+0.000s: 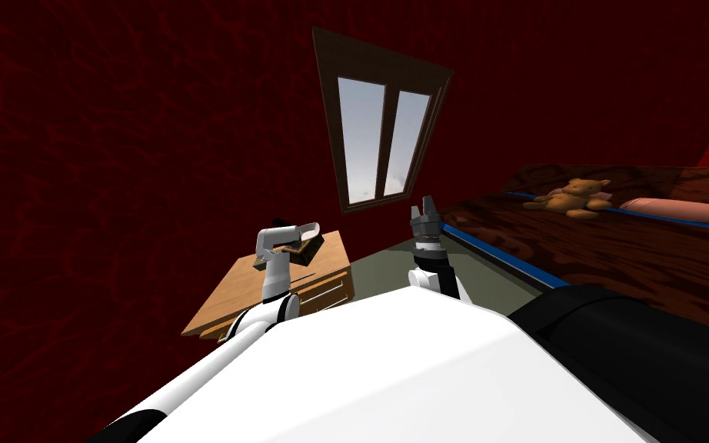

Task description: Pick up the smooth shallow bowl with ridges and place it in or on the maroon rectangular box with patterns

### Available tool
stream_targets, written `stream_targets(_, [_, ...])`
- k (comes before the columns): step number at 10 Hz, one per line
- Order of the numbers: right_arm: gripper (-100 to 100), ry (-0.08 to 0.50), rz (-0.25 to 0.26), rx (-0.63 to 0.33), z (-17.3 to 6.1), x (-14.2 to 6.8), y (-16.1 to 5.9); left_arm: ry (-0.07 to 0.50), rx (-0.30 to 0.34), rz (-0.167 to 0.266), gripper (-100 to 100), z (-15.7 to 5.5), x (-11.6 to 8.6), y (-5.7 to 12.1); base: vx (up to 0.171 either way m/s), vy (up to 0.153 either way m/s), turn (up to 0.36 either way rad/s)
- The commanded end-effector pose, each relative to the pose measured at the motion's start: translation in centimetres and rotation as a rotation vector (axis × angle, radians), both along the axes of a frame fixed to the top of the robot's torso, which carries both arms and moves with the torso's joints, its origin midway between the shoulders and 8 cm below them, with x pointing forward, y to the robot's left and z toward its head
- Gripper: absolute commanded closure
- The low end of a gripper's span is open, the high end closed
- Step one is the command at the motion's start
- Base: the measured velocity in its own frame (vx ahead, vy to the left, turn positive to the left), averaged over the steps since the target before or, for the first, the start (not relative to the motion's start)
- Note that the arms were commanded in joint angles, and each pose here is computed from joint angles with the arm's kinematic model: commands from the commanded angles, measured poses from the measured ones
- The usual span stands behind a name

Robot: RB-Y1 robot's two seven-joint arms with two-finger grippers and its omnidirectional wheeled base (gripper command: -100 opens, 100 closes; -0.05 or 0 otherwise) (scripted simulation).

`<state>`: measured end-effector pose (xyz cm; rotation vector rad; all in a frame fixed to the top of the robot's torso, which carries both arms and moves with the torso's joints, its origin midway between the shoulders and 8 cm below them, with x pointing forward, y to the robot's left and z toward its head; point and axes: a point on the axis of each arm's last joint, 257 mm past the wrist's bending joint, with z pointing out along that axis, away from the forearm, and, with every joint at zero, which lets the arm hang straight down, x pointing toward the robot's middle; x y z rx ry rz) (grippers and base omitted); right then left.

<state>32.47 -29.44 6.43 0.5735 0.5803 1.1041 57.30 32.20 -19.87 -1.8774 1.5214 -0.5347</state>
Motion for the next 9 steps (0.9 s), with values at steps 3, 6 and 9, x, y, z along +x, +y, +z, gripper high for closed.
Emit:
stream_targets(3, [0, 0.0, 0.0, 0.0, 0.0, 0.0, 0.0, 0.013, -0.002, 0.006, -100, 1.4, -0.7, 0.0, 0.033, 0.016, -0.022])
stream_targets(6, [0, 0.0, 0.0, 0.0, 0.0, 0.0, 0.0, 0.023, -0.004, 0.011, -100, 2.4, -1.2, -0.1, 0.03, 0.014, -0.016])
stream_targets(9, [0, 0.0, 0.0, 0.0, 0.0, 0.0, 0.0, 0.033, -0.006, 0.016, -100, 3.4, -1.8, -0.2, 0.013, 0.007, -0.008])
